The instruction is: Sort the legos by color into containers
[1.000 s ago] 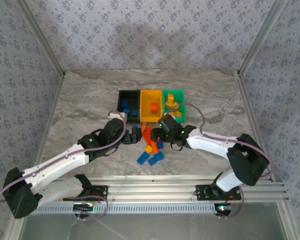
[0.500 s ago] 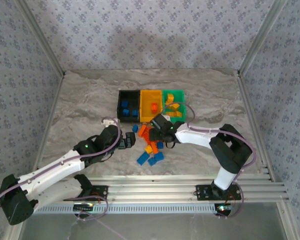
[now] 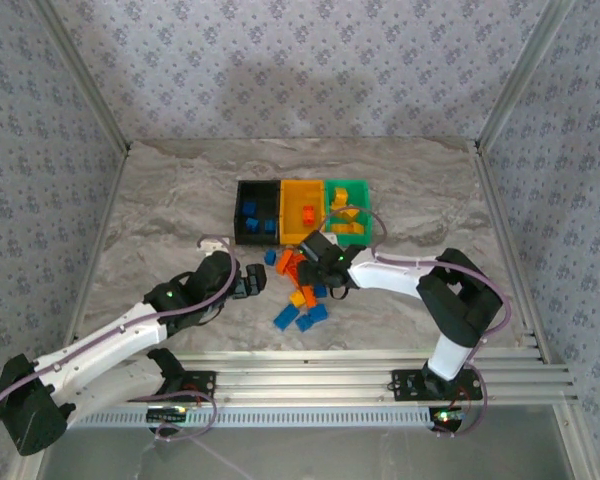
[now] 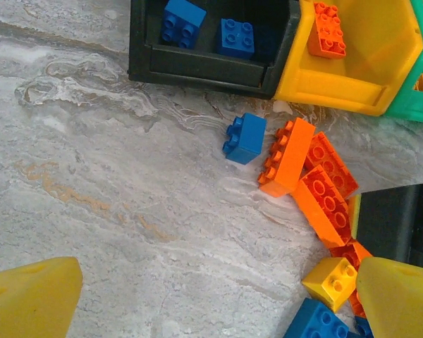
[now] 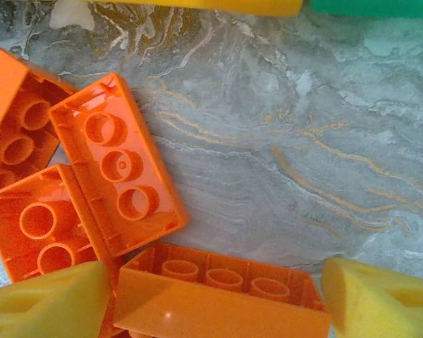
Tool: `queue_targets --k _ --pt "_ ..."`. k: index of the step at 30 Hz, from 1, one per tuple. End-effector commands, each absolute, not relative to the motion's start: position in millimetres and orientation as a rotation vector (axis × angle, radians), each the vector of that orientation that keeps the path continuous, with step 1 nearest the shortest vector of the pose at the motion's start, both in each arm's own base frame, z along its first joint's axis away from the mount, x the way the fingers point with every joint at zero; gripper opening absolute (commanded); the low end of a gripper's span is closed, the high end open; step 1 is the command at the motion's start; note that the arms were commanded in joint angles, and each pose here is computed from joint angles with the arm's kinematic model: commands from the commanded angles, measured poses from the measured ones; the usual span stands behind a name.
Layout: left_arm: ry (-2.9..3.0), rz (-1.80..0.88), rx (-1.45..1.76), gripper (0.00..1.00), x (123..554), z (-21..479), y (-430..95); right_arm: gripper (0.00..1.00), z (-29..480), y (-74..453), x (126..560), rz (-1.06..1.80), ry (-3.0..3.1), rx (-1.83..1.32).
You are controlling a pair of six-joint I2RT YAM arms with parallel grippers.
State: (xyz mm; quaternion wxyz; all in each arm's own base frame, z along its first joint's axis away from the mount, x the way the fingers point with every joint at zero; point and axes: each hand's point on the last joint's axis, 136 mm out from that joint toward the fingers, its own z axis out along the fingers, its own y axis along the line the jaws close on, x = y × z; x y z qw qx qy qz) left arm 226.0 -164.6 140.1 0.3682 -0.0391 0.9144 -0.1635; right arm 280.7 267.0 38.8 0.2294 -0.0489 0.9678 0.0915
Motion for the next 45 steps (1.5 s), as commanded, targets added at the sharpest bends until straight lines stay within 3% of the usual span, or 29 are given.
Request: queue_targets --k 1,10,16,21,33,39,45 --pt "2.338 -0.41 -0.13 1.0 227 141 -158 0.77 32 259 278 0.226 2.682 -0.118" --pt "2.341 -0.401 -0.136 1.0 227 136 -156 0.64 70 245 278 0.277 2.594 -0.081" --pt "2.344 -0.403 -0.136 1.0 225 131 -155 0.62 133 255 291 0.39 2.477 -0.125" --pt "2.351 -0.404 -0.141 1.0 224 126 -154 0.63 167 276 328 0.453 2.421 -0.133" --pt "2.374 -0.389 -0.136 1.0 216 122 -147 0.66 161 305 445 0.435 2.372 -0.053" --pt "2.381 -0.397 -0.13 1.0 214 121 -147 0.81 164 314 464 0.452 2.375 -0.028" --pt "2.37 -0.398 -0.129 1.0 215 124 -147 0.83 189 312 451 0.491 2.344 -0.045"
